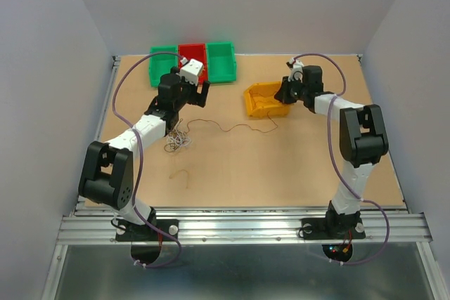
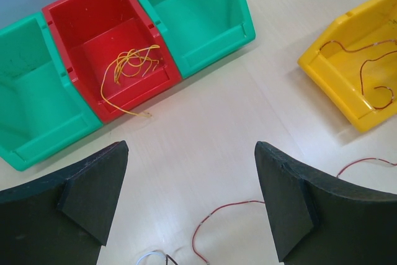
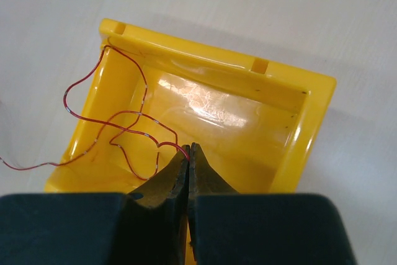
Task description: Untangle the cables
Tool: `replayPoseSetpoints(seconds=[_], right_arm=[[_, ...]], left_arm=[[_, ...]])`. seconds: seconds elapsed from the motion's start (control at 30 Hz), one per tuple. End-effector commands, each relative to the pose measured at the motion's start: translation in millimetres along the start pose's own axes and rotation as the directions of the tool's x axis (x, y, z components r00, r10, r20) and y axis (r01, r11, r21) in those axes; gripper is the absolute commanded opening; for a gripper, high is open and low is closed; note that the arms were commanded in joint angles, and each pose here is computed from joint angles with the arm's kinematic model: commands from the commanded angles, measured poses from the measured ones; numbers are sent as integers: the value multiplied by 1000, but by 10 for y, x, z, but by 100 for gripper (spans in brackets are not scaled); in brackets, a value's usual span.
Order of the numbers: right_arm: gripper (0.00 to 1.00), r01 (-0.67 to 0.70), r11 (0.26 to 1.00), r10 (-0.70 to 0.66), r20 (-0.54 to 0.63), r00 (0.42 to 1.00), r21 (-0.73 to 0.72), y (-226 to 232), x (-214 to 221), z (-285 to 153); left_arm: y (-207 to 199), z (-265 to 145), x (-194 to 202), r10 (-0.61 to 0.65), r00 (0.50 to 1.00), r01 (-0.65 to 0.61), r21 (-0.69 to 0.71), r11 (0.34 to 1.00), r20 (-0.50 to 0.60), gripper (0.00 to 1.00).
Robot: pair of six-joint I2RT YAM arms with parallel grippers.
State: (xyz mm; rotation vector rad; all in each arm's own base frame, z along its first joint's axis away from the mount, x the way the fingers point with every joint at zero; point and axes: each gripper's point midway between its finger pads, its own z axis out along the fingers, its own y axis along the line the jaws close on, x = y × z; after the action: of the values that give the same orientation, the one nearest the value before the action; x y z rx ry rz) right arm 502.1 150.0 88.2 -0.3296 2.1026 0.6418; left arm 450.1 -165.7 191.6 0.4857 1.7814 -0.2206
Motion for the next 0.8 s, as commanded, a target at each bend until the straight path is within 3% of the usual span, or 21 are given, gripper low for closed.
replayPoseSetpoints(seconds=[0.0,0.1,0.37,0.6,0.7,0.77], right_arm=[[4,66,996,-66,2,998,68,7,-238,-12],[8,70,993,-71,7,997,99,4,-292,-55],[36,82,991,-90,75,993,106,196,-558,-314],[52,86,990,-99,120,988,108,423,-673,-571],[67,101,990,-114,135,984,96,532,-712,-632],[69,109,991,-118,134,984,75,591,-706,-625]], left_arm=[[3,33,-308,30,997,-31,7,1000,70,94],[-33,52,-281,40,997,-41,12,999,60,94],[-32,46,-286,44,997,-44,-2,999,58,94],[-18,24,-319,38,997,-38,-10,999,66,95],[-10,17,-332,43,997,-42,-14,999,68,95],[17,12,-335,43,997,-41,-26,999,68,95]])
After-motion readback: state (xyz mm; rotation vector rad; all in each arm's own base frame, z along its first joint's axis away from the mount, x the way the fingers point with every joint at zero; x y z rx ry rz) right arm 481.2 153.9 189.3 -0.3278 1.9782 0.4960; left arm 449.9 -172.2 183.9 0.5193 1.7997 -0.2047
